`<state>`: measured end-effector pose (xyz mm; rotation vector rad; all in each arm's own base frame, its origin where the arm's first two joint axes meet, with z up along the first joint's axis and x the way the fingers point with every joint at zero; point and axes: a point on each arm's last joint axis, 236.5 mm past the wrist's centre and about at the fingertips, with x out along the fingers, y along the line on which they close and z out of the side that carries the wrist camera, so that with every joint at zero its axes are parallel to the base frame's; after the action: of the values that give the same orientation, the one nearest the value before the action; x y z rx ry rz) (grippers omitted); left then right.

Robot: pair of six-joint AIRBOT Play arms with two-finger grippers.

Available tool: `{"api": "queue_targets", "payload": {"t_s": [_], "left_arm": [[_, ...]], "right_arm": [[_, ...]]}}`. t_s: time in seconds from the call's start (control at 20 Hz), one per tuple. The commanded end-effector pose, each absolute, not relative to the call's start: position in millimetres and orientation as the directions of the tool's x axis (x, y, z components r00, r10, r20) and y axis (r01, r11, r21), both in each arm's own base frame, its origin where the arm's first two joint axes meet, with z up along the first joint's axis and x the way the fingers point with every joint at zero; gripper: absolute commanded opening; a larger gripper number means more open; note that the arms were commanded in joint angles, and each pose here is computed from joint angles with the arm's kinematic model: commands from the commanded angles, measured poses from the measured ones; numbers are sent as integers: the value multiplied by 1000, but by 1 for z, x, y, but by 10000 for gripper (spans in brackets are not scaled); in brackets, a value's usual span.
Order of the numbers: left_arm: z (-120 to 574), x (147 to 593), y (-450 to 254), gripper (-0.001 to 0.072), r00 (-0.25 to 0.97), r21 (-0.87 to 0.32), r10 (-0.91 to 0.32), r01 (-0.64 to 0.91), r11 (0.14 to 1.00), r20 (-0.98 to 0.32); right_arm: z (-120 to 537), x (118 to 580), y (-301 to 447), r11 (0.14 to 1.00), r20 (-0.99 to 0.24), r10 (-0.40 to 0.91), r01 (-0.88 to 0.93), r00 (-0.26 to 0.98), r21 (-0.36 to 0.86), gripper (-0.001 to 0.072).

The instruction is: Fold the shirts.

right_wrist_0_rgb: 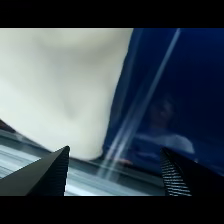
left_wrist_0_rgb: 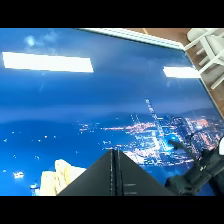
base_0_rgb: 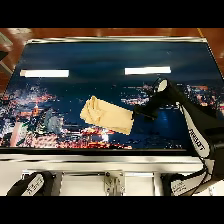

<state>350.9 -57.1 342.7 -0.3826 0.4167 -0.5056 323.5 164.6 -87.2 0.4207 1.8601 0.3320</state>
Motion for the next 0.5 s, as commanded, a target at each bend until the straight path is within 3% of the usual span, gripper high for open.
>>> {"api": "queue_targets", "payload": {"t_s": [0.0,0.15,0.3,0.35,0.4,0.45], "left_arm": [[342,351,-56,37,797,-446,-529,377,812,-290],[342,351,-56,38,798,-448,-529,376,811,-290],[342,351,-56,37,798,-460,-529,369,808,-289],[342,351,-56,37,798,-460,-529,369,808,-289],[342,351,-56,38,797,-459,-529,369,808,-289],[342,351,-56,38,798,-460,-529,369,808,-289]], "right_arm": [[-113,321,189,831,-795,554,212,-247,514,699],[-112,341,223,753,-739,654,231,-162,616,698],[-126,336,241,759,-741,648,239,-177,606,687],[-126,338,244,757,-740,652,215,-168,618,541],[-120,342,243,756,-740,654,184,-156,629,155],[-108,353,239,748,-740,662,162,-123,643,75]]}}
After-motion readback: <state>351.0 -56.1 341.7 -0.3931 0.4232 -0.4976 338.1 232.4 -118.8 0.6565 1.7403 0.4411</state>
